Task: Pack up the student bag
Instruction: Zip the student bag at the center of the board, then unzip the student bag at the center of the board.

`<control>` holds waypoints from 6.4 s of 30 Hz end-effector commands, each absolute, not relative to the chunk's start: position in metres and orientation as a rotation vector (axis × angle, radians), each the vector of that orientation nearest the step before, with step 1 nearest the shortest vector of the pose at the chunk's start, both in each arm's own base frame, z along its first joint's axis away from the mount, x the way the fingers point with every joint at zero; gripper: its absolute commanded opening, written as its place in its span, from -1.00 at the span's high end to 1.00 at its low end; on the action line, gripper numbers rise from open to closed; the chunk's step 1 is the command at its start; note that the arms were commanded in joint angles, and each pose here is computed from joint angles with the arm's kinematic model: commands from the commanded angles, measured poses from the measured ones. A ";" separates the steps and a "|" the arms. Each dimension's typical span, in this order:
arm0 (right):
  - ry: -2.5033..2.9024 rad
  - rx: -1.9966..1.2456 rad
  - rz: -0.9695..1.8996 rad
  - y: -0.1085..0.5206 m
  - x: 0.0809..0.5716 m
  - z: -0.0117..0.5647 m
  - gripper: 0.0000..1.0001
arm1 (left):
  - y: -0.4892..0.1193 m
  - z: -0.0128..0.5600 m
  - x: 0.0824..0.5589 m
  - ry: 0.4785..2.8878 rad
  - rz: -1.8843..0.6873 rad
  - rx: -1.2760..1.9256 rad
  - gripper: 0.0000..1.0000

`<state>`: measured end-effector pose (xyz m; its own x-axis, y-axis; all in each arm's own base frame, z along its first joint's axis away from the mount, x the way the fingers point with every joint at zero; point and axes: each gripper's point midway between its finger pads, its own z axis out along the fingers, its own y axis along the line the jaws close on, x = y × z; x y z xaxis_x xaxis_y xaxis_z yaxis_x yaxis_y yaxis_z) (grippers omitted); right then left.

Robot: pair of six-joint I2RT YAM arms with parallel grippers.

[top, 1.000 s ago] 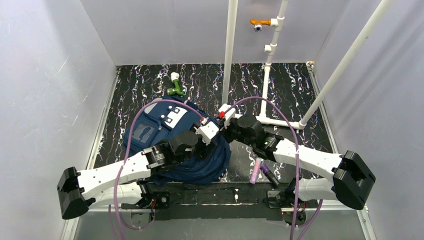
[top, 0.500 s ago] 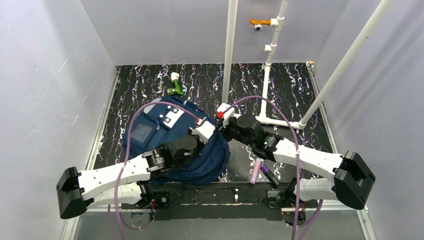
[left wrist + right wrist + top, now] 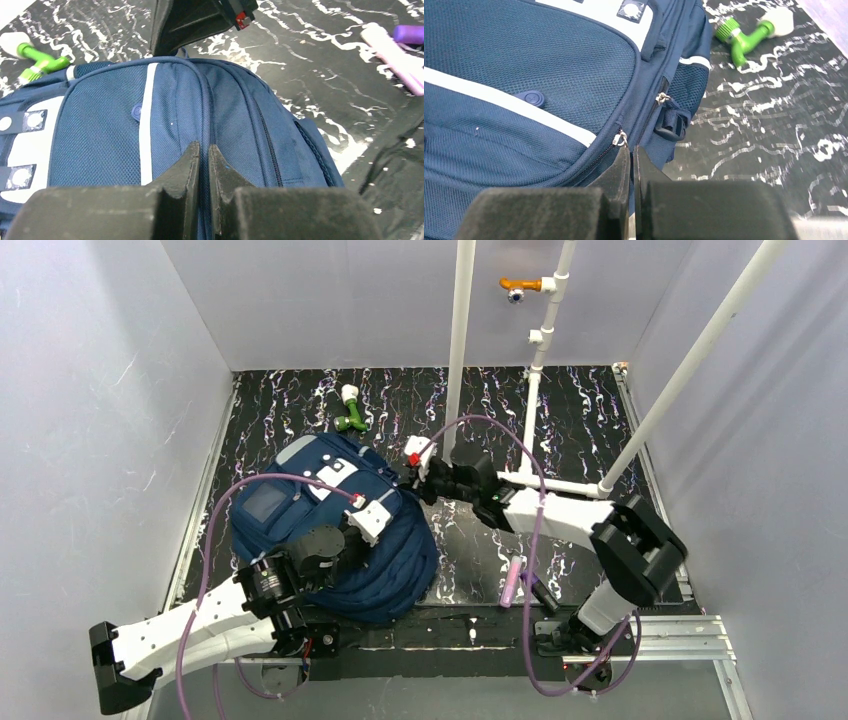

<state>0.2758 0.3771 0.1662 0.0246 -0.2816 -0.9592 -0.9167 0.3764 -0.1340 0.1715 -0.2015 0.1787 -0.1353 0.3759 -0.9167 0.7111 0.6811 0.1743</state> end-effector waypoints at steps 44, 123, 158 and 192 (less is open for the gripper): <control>1.912 -0.685 0.838 0.392 0.240 0.264 -0.97 | -0.062 0.223 0.186 2.343 0.014 -0.224 -0.25; 2.020 -0.444 1.129 0.520 0.291 0.178 0.30 | -0.041 0.164 0.232 2.292 0.053 -0.262 1.00; 1.828 -1.362 0.820 0.532 0.224 0.168 -0.07 | 0.008 0.297 0.171 1.937 -0.043 -0.531 -0.44; 1.601 -1.405 1.046 0.536 0.159 0.228 0.97 | -0.002 0.145 0.226 2.137 -0.389 -1.157 -0.02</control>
<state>0.2009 0.5257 0.1840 -0.2378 -0.4023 -0.8841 -0.9613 0.2277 0.1550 0.1961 0.0275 0.1329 -0.3423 -0.8109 -0.4745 -0.7579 0.5369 -0.3707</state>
